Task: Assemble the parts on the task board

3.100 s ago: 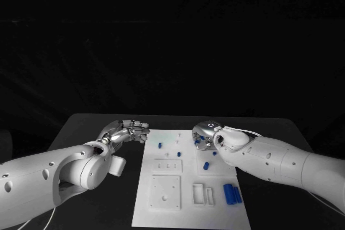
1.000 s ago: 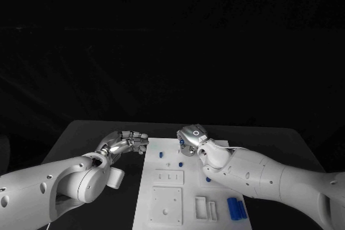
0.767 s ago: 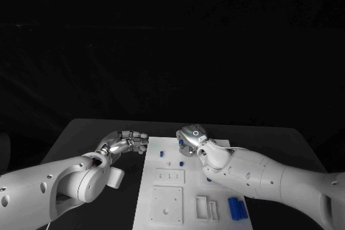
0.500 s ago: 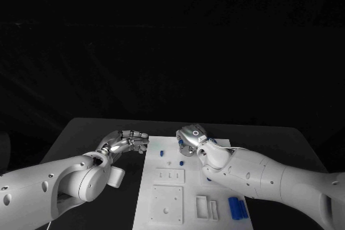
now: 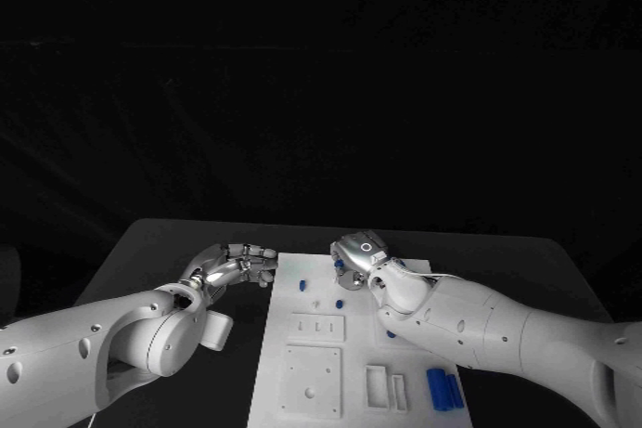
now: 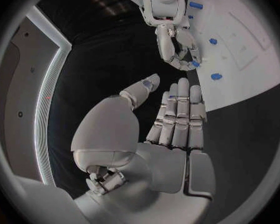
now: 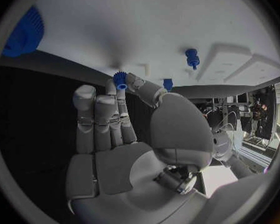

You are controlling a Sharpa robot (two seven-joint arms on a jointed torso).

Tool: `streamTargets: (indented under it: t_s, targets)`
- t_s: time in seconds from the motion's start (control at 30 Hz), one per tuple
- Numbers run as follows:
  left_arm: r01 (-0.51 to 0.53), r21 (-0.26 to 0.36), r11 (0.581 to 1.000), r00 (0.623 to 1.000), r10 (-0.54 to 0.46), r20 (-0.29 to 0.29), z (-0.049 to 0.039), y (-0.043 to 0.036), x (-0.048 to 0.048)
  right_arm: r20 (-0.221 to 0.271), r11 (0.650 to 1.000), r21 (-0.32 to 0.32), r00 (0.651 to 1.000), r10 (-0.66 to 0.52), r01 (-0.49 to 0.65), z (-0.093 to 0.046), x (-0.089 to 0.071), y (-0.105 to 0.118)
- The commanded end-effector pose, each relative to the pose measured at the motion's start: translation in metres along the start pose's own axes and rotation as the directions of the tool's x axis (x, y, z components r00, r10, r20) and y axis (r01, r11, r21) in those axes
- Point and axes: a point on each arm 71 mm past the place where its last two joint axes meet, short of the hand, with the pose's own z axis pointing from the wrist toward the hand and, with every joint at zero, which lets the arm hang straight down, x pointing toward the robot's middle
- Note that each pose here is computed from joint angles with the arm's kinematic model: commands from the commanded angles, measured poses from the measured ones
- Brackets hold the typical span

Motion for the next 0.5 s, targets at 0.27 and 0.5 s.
streamTargets:
  t_s: [0.27, 0.5]
  targets:
    - [0.0, 0.006, 1.0, 1.0, 0.0, -0.019, 0.0017, -0.0019, 0.0043, -0.029, 1.0, 0.0, 0.999, 0.015, -0.015, 0.0011, 0.003, 0.0006]
    - [-0.001, 0.006, 1.0, 1.0, 0.001, -0.015, 0.0012, -0.0018, 0.0031, -0.036, 0.996, 0.026, 0.996, 0.087, -0.086, 0.0023, 0.0041, -0.0058]
